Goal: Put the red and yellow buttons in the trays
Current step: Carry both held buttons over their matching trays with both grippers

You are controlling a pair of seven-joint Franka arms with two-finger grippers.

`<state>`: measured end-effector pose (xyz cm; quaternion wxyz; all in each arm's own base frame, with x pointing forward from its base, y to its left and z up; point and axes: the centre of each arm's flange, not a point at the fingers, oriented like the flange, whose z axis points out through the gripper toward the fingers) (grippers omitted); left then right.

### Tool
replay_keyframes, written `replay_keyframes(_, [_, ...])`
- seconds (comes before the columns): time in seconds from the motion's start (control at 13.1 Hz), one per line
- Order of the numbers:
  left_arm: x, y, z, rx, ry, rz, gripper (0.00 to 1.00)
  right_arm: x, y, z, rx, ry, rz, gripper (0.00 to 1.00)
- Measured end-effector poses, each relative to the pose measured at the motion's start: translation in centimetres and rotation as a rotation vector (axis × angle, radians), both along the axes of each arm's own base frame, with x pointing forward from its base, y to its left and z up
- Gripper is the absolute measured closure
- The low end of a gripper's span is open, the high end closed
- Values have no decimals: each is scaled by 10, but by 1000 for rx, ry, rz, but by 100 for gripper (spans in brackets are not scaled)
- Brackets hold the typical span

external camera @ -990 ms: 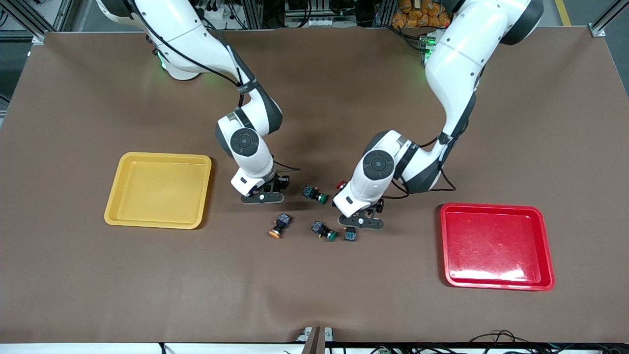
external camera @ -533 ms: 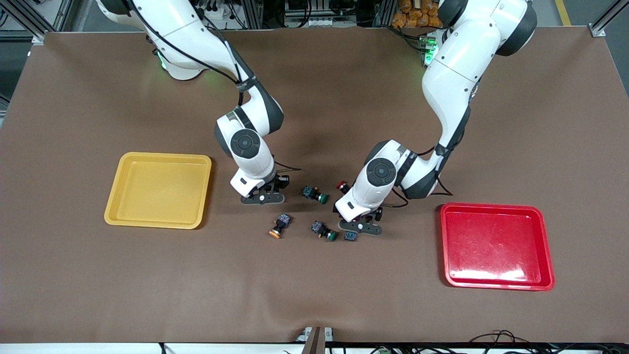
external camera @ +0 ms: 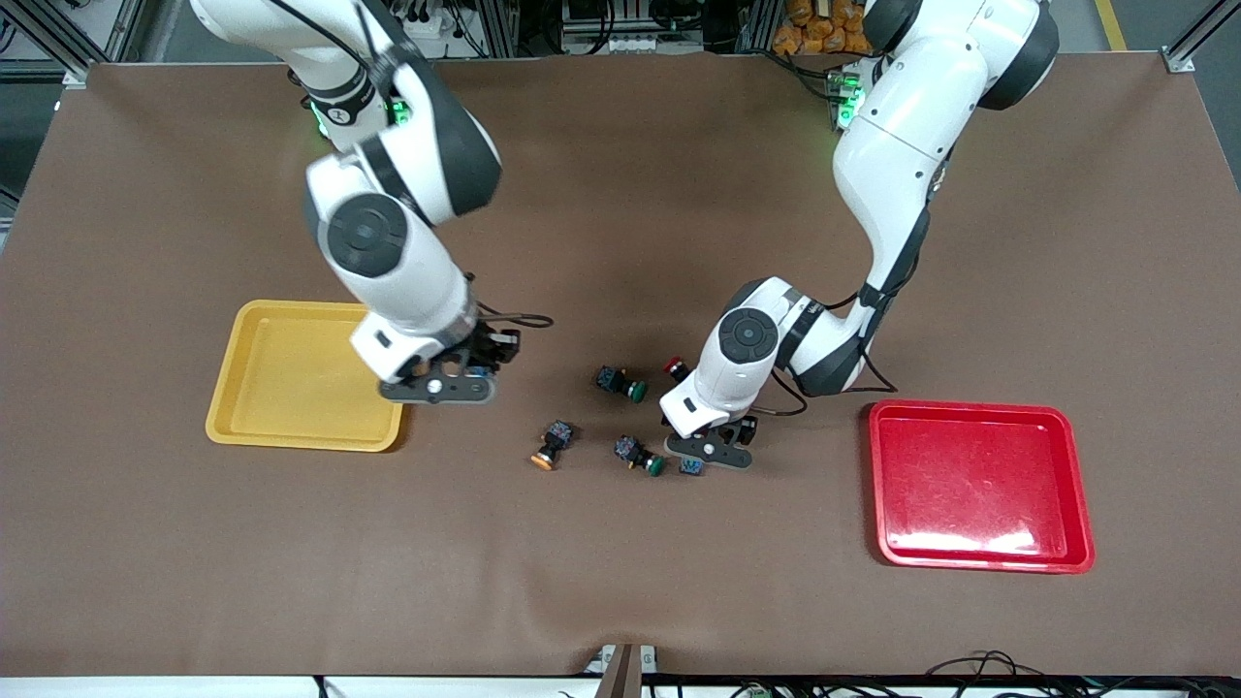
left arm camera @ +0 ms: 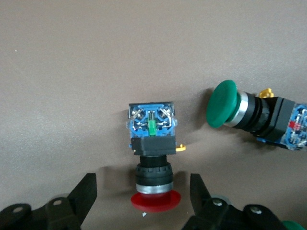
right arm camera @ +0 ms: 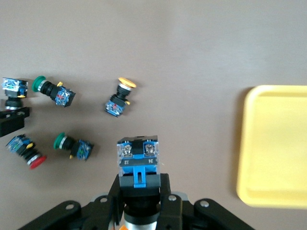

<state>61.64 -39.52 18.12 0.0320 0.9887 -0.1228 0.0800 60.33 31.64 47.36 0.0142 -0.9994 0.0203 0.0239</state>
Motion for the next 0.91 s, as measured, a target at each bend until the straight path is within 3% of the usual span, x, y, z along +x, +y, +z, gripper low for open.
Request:
replay_keyframes(0.3, [1, -1, 0, -13, -16, -2, 17, 2, -96, 74, -25, 95, 5, 68])
replay_keyframes(0.46, [2, -3, 1, -20, -33, -18, 39, 11, -205, 89, 1, 127, 41, 68])
replay_keyframes(0.69, [3, -4, 2, -19, -50, -34, 67, 11, -370, 63, 64, 129, 121, 68])
replay_keyframes(0.91, [11, -1, 13, -26, -76, -33, 67, 0, -446, -7, 86, 89, 163, 68])
